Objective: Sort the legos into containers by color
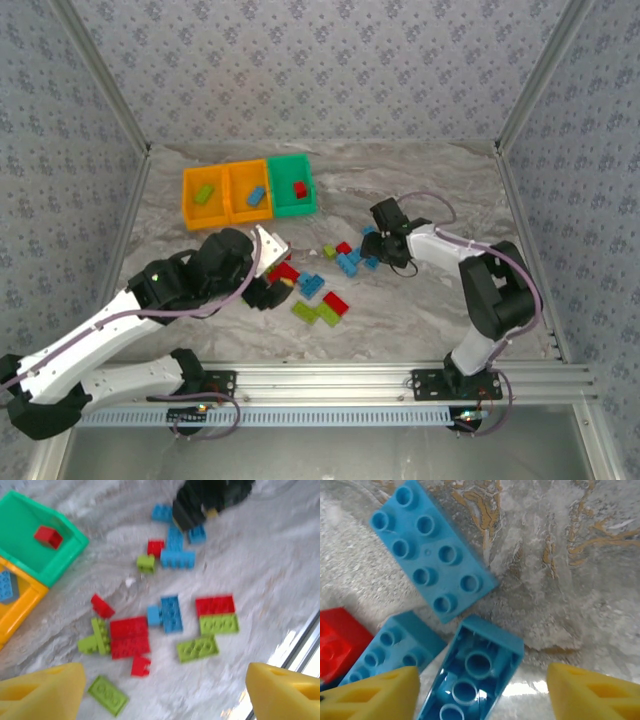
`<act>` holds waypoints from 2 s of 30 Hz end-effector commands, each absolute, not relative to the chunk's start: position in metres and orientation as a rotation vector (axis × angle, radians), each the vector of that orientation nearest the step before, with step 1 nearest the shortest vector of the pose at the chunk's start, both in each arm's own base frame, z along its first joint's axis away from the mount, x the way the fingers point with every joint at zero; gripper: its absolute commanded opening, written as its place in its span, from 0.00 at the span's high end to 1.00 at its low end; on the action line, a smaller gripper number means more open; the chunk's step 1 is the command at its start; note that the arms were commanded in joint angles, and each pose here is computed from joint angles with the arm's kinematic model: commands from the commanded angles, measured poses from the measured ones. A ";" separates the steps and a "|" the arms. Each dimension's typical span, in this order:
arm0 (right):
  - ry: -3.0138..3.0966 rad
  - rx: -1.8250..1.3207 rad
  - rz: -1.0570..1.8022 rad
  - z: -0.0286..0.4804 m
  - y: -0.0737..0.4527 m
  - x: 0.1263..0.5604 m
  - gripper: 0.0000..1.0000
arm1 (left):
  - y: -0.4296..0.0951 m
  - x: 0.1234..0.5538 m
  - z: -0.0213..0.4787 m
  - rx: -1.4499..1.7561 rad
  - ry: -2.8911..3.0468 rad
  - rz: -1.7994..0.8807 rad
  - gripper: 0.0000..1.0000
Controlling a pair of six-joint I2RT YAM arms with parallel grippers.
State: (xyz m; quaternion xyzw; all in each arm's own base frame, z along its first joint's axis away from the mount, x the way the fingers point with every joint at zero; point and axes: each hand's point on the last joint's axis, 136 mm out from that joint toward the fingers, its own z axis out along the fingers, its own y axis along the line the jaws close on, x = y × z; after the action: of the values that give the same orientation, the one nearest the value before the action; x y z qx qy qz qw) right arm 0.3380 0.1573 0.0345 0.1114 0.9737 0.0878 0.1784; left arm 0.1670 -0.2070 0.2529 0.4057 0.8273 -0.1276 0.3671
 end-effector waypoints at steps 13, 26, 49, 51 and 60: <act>2.656 0.426 0.173 0.054 0.134 0.325 0.77 | -0.168 0.195 0.250 0.856 2.131 -0.124 0.01; 2.120 -0.516 0.581 0.252 0.341 0.315 0.76 | -0.045 0.249 0.272 -0.020 2.157 0.041 0.01; 2.019 -0.622 0.397 0.165 0.505 0.505 0.41 | -0.005 0.260 0.249 -0.243 2.215 0.005 0.01; 2.005 -0.638 0.410 0.181 0.507 0.498 0.41 | -0.004 0.260 0.247 -0.243 2.219 0.012 0.01; 2.050 -0.750 0.475 0.277 0.480 0.406 0.41 | -0.026 0.249 0.219 -0.497 2.317 -0.247 0.03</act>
State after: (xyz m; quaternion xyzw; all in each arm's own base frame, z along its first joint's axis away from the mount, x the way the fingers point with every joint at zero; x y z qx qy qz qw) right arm 0.4556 0.4974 0.1941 -0.2823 0.8409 0.1608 0.4329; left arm 0.2577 -0.0121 0.2348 -0.1384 0.8998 -0.0316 0.4125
